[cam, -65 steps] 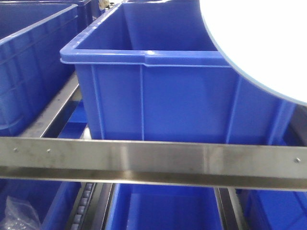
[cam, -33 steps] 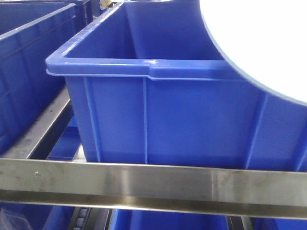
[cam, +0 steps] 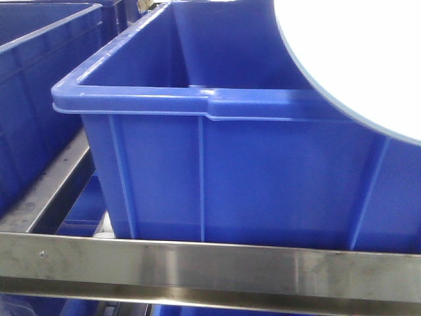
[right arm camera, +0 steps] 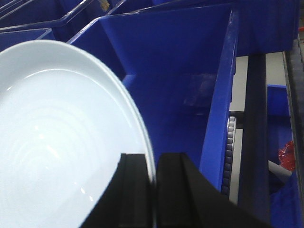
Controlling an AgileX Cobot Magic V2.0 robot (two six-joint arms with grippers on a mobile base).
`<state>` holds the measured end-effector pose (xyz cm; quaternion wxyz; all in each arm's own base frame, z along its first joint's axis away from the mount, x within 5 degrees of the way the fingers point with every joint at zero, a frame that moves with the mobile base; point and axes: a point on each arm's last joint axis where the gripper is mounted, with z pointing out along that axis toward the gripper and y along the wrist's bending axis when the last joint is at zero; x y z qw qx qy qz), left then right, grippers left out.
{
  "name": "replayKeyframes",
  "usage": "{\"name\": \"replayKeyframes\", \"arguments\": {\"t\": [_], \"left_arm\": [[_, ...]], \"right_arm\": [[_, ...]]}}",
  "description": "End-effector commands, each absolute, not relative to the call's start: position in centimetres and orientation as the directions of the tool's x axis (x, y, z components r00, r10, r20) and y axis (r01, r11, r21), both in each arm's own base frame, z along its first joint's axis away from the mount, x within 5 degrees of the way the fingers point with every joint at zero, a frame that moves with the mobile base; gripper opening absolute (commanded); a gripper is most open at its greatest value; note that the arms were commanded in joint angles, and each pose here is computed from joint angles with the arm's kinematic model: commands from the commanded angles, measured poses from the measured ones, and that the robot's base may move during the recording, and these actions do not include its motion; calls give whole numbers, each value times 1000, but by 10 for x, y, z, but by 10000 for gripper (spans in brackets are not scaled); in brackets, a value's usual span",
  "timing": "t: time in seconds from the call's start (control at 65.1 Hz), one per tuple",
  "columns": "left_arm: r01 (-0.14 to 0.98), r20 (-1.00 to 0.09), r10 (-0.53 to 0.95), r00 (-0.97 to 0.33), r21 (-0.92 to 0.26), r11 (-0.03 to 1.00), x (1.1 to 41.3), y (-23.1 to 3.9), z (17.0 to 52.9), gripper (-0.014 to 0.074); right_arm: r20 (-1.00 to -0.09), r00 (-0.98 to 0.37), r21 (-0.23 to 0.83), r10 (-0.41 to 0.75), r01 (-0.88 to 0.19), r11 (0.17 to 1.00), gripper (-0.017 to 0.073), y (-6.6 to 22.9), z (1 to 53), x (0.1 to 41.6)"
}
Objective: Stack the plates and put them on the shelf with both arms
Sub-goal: 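Lower the plates into the blue bin on the shelf with the right gripper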
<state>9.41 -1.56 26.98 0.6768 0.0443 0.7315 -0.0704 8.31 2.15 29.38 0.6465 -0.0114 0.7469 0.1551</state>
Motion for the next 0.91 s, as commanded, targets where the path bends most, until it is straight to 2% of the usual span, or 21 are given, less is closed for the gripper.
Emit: {"name": "replayKeyframes", "arguments": {"t": [0.0,0.445,0.568,0.891], "left_arm": [[138,-998,-53,19,-50,989,95,-13,288,82],[138,-998,-53,19,-50,989,95,-13,288,82],[138,-998,-53,19,-50,989,95,-13,288,82],[138,-998,-53,19,-50,989,95,-13,288,82]], "right_arm": [[-976,-40,217,214,-219,951,48,19,312,83],[-974,-11,221,225,-223,949,56,20,328,88],[-975,-37,221,218,-219,950,57,24,348,107],[-971,-131,223,202,-179,958,58,40,370,198]]}}
